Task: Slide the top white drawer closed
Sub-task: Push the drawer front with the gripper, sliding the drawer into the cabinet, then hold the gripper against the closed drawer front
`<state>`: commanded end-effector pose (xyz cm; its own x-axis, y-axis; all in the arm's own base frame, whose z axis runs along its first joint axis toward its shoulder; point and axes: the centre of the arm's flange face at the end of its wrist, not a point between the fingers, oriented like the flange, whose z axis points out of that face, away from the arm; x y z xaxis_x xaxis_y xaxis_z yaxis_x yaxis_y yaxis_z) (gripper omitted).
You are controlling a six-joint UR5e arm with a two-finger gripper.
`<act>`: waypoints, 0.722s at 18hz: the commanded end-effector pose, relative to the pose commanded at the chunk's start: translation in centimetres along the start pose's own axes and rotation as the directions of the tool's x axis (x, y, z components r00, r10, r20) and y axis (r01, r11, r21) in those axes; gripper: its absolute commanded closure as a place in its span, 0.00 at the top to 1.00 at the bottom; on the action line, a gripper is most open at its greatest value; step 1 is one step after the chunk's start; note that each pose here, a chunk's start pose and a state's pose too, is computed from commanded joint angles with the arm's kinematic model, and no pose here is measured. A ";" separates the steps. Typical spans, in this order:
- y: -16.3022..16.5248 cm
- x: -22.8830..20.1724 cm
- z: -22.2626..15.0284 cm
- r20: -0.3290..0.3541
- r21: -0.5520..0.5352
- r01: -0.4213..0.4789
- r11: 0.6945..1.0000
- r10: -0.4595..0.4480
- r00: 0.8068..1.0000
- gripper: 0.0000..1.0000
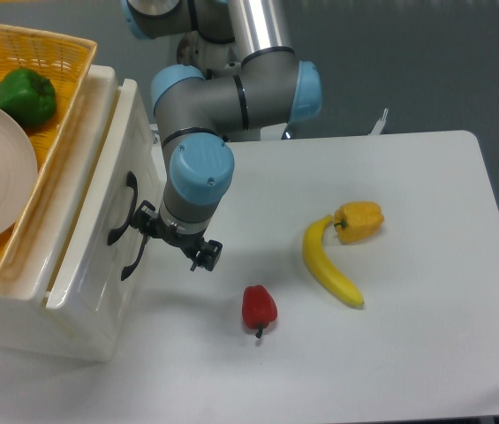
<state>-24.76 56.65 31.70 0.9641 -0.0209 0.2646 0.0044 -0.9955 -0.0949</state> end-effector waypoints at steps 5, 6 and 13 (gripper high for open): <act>-0.1 0.1 0.1 -0.002 -0.001 -0.006 1.000 0.006 1.000 1.00; -0.1 0.1 0.1 -0.002 -0.001 -0.004 1.000 0.004 1.000 1.00; -0.1 0.2 0.1 -0.012 0.004 0.001 1.000 -0.001 1.000 1.00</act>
<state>-24.58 56.75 31.61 0.9608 -0.0208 0.2766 0.0068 -0.9951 -0.0984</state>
